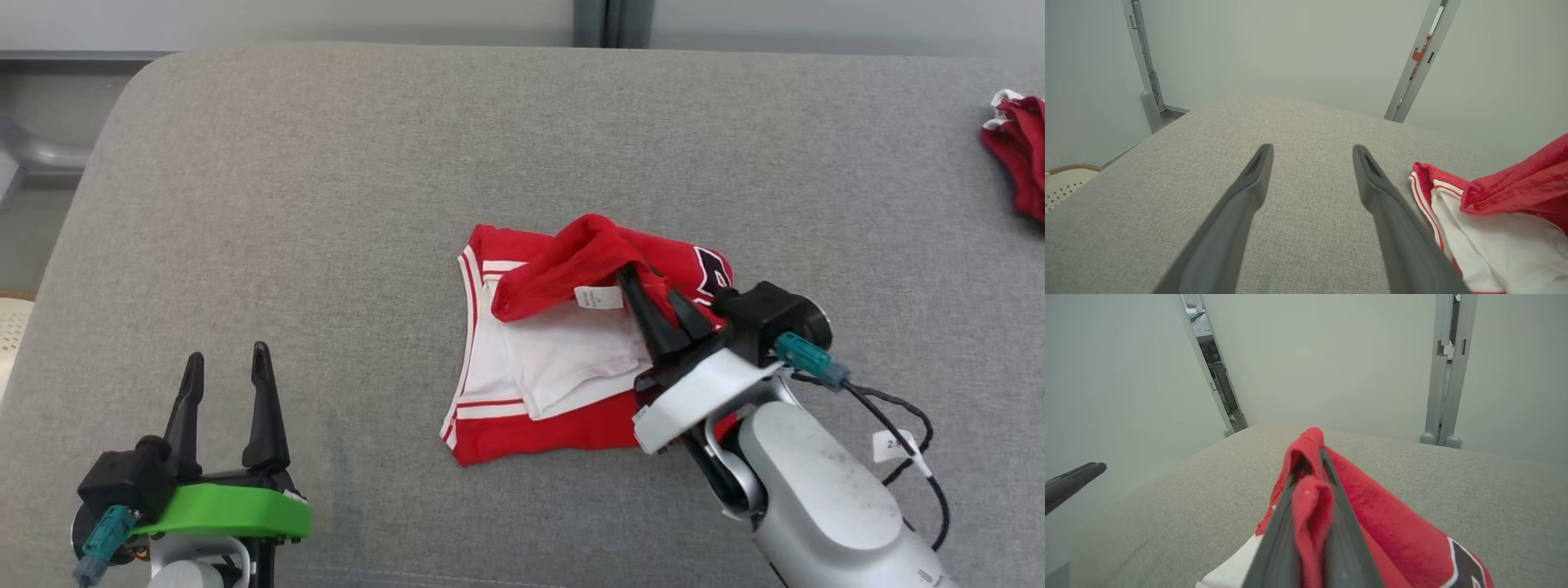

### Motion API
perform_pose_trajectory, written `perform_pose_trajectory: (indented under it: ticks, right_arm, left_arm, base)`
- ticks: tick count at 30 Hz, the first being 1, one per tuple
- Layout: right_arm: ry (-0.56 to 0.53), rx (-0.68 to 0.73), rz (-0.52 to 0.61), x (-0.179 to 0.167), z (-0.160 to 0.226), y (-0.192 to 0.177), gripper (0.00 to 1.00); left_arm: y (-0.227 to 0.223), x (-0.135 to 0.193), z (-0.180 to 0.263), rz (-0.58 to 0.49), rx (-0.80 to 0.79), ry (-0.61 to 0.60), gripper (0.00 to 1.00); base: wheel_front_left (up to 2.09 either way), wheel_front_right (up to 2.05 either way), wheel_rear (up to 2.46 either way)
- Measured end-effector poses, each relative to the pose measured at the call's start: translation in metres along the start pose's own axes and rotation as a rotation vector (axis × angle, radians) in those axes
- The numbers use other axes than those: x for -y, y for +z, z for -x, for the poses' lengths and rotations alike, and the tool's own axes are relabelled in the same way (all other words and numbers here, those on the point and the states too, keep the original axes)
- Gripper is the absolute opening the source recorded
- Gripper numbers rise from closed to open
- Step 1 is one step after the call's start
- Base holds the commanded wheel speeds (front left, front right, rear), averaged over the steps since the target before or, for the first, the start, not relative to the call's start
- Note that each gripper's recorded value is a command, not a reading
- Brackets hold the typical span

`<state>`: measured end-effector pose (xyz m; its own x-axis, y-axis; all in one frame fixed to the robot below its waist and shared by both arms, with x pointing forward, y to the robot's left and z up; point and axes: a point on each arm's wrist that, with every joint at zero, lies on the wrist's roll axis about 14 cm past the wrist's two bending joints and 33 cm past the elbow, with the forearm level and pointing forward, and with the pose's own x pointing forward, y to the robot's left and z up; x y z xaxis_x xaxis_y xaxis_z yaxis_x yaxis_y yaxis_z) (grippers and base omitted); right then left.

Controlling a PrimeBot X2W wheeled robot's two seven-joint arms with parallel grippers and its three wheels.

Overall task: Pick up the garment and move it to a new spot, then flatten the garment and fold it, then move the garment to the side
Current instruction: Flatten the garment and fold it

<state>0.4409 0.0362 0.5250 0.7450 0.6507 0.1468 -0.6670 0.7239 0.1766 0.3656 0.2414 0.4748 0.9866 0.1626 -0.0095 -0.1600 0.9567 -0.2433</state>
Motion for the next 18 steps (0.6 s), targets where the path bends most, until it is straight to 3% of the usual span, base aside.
perform_pose_trajectory:
  ticks: [4, 10, 11, 12, 18]
  right_arm:
    - [0.042, -0.063, 0.003, -0.016, -0.015, -0.021, 0.0]
    - [0.031, -0.179, 0.026, -0.008, -0.024, -0.056, 0.0]
    - [0.039, -0.19, 0.012, -0.011, -0.024, -0.06, 0.31]
    - [0.05, -0.189, -0.016, -0.017, -0.025, -0.061, 1.0]
    - [0.065, -0.106, -0.066, -0.024, -0.034, -0.034, 1.0]
  left_arm:
    - [0.0, -0.008, 0.006, 0.005, -0.003, 0.029, 1.0]
    - [-0.002, -0.013, 0.009, 0.005, -0.011, 0.047, 1.0]
    - [-0.002, -0.013, 0.01, 0.004, -0.012, 0.049, 1.0]
    - [-0.002, -0.014, 0.01, 0.004, -0.014, 0.051, 1.0]
    - [-0.005, -0.011, 0.008, 0.006, -0.021, 0.047, 1.0]
  base:
    - [0.0, 0.0, 0.0]
    - [0.0, 0.0, 0.0]
    - [0.0, 0.0, 0.0]
    - [0.0, 0.0, 0.0]
    - [0.0, 0.0, 0.0]
